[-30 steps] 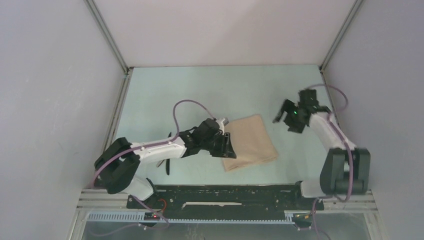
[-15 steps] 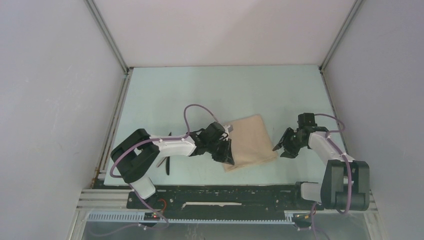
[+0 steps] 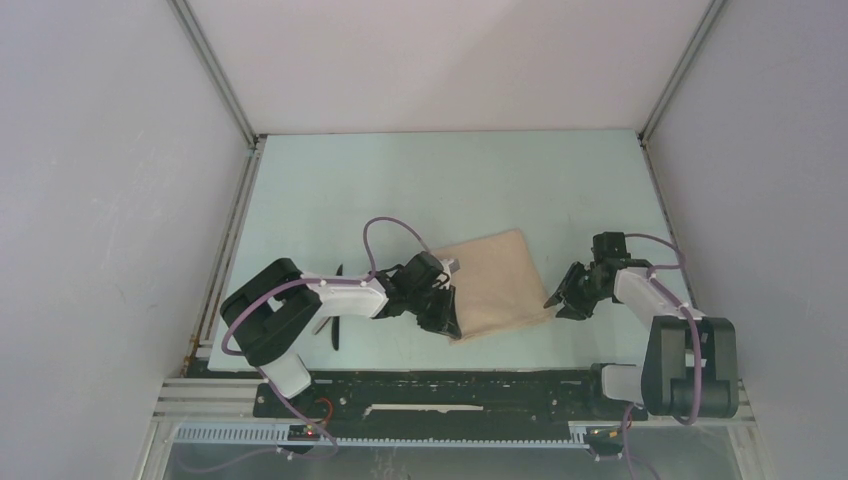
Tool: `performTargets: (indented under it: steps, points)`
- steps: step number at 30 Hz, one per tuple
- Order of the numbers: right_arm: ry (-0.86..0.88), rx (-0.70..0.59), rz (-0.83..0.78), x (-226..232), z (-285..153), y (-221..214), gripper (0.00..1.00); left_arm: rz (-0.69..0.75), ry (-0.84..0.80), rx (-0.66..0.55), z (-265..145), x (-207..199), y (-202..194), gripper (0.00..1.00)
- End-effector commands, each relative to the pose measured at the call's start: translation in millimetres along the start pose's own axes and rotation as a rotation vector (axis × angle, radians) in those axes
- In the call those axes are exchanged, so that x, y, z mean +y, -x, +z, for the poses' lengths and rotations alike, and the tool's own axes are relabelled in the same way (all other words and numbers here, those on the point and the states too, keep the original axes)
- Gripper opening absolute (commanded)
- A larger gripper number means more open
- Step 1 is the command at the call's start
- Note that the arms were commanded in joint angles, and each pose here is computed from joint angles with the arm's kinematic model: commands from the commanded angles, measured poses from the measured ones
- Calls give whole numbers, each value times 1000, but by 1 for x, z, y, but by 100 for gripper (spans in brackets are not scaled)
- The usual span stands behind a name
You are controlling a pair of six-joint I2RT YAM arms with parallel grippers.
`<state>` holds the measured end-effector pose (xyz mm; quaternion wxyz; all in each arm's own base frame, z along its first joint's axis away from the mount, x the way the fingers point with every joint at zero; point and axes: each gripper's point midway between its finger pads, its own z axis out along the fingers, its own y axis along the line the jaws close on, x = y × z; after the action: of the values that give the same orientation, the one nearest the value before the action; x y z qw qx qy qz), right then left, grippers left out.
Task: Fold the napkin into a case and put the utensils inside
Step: Pick up the top corner of the square-folded napkin from the center of the board.
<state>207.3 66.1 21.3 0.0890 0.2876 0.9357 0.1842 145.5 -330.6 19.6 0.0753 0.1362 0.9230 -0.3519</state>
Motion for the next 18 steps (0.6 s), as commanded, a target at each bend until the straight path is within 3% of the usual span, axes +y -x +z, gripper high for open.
performTargets:
  steps: [1, 6, 18]
  points:
    - [40, -46, -12, 10, -5, 5, 45, 11, 4, 0, -3, 2, -1, 21]
    - [44, -47, -21, 11, -5, 5, 41, 8, 4, -1, -3, 2, -2, 20]
    - [31, -28, -19, 8, 1, 4, 43, 15, -3, -13, -8, 0, -2, 19]
